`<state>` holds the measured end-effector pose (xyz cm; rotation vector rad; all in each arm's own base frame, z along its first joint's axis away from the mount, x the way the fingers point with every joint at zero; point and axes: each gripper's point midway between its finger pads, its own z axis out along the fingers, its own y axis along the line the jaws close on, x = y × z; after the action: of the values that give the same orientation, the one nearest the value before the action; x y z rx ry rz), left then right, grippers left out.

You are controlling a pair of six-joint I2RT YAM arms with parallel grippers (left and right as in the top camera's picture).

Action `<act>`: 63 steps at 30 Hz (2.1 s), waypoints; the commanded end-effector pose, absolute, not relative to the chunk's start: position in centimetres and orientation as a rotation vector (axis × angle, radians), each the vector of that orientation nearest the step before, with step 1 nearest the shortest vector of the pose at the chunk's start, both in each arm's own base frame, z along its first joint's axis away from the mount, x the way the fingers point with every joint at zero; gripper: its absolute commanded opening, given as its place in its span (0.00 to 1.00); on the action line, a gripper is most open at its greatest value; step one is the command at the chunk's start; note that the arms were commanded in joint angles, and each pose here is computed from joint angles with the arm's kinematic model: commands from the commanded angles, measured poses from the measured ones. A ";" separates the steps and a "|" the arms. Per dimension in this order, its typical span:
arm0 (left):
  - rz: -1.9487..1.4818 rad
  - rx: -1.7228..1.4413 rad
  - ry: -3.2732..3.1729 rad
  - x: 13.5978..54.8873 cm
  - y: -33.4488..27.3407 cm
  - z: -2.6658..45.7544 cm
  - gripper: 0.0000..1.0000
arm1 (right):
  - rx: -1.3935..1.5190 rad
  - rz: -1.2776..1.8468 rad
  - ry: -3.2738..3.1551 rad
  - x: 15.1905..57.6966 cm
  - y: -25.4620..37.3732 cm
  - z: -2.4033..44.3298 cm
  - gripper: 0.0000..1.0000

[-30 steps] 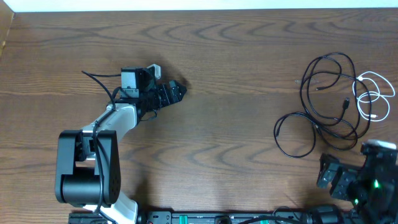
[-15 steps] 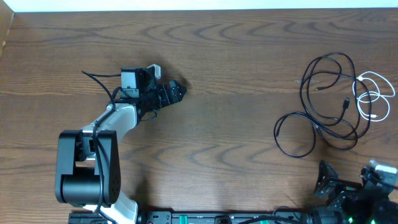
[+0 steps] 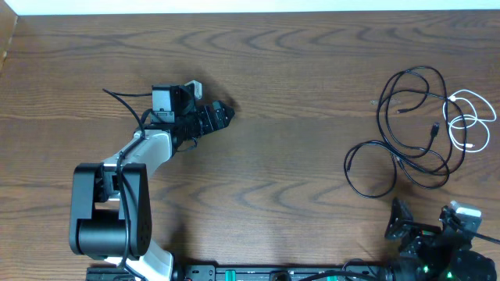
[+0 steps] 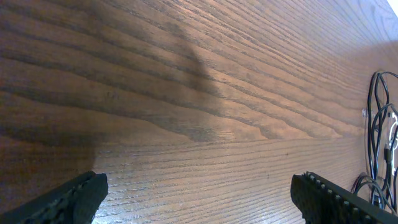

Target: Untangle cables

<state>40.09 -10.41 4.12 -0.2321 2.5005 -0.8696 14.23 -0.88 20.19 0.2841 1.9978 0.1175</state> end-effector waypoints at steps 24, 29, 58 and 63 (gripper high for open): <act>-0.876 -0.219 2.498 39.9 -10.6 4.3 1.00 | 0.277 0.188 1.621 22.6 -0.3 21.2 0.99; -0.876 -0.219 2.498 39.9 -10.6 4.3 1.00 | 0.270 0.208 1.513 23.4 -0.2 22.0 0.99; -0.875 -0.219 2.498 39.9 -10.6 4.3 1.00 | 0.263 0.199 1.616 24.6 0.1 15.9 0.99; -0.876 -0.219 2.498 39.9 -10.6 4.3 1.00 | 0.271 0.192 1.615 24.6 -0.1 15.9 0.99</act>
<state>40.09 -10.41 4.12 -0.2321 2.5005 -0.8696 24.63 0.14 15.95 0.2615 1.6176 0.1967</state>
